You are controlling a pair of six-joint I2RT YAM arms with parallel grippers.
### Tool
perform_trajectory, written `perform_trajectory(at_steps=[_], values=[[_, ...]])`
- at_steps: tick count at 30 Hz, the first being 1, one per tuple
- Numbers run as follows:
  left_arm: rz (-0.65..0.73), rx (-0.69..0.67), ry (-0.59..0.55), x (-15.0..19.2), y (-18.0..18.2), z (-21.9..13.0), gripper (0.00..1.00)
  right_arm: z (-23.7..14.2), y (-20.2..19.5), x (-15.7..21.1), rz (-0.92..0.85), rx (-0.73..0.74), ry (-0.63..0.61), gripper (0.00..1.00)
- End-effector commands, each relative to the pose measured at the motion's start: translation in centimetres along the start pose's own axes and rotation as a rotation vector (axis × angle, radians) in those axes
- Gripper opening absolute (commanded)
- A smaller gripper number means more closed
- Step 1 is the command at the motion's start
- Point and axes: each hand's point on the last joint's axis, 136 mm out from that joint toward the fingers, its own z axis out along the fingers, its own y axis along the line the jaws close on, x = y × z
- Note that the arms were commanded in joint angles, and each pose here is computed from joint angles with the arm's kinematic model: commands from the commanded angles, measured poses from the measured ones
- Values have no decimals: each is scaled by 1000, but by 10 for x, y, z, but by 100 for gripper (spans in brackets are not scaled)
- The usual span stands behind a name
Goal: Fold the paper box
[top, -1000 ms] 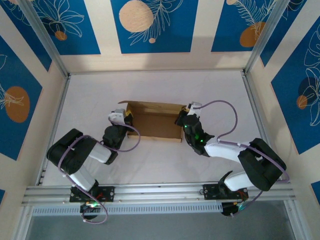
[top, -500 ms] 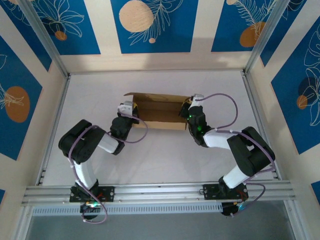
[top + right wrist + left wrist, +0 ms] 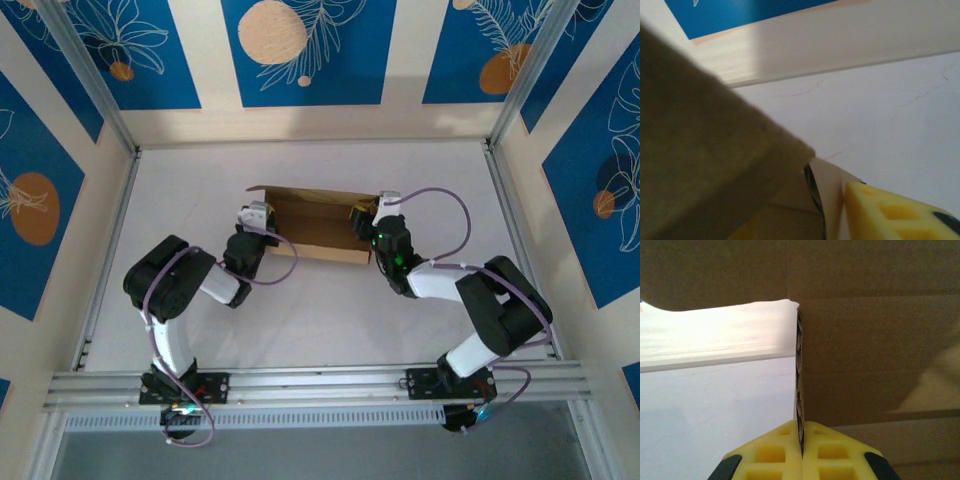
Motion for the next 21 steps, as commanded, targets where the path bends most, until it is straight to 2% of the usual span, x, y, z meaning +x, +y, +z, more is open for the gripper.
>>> perform_trajectory(at_steps=[1,9,17,21], values=[[25,38,23,9,-12,2,0,-9,15,-7,3,-79,6,59],[37,48,21,9,-15,4,0,-29,15,-34,44,-121,-21,81],[45,65,19,8,-18,6,0,-59,15,-56,65,-191,-33,82],[47,70,19,8,-19,6,0,-83,16,-78,84,-214,-60,78]])
